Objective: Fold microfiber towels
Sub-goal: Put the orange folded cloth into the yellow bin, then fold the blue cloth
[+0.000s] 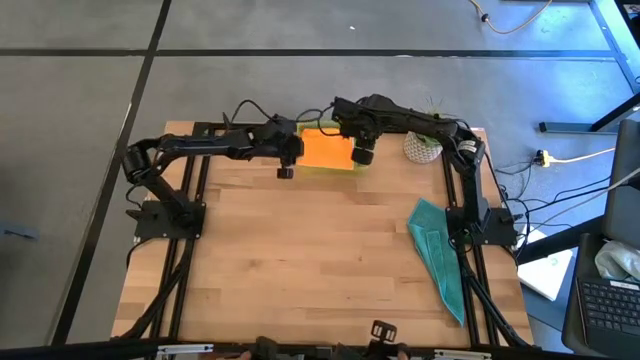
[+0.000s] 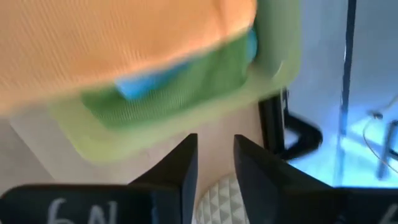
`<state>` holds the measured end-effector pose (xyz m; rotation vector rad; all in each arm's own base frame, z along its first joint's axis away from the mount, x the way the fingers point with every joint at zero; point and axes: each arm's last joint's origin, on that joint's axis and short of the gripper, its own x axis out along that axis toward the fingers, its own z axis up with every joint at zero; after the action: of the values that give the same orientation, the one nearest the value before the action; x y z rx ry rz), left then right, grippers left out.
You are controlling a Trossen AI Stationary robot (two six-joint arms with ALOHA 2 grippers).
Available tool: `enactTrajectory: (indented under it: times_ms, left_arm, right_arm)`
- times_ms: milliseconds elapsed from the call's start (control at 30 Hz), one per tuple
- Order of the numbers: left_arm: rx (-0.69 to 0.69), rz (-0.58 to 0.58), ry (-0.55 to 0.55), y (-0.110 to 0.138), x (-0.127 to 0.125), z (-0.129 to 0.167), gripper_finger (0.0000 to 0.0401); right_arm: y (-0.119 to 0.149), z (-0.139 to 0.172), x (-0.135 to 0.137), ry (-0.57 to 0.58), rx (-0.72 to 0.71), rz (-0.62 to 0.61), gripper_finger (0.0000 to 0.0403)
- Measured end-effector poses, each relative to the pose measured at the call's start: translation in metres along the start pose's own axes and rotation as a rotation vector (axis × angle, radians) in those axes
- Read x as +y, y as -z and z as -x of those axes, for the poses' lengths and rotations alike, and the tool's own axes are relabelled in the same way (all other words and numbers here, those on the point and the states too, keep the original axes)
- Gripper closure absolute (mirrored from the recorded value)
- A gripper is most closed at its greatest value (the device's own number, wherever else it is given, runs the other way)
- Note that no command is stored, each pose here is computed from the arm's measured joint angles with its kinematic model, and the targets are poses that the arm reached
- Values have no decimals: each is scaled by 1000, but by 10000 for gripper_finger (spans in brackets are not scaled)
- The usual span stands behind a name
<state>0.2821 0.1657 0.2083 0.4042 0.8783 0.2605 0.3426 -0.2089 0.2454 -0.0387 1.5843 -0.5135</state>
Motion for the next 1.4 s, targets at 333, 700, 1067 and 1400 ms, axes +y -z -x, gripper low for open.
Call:
enactTrajectory:
  times_ms: [333, 700, 1067, 1400]
  left_arm:
    - [-36, 190, -157, 8, 35, 64, 297]
    - [-165, 279, -49, 15, 32, 102, 300]
    - [-155, 269, -13, 23, 20, 95, 300]
    - [-147, 271, -8, 24, 19, 94, 300]
  right_arm:
    - [-35, -5, 6, -325, -488, 105, 339]
    - [-46, -70, 1, -341, -411, 45, 351]
    - [-47, -76, -21, -222, -447, 5, 351]
    - [-40, -20, -25, -194, -548, -35, 350]
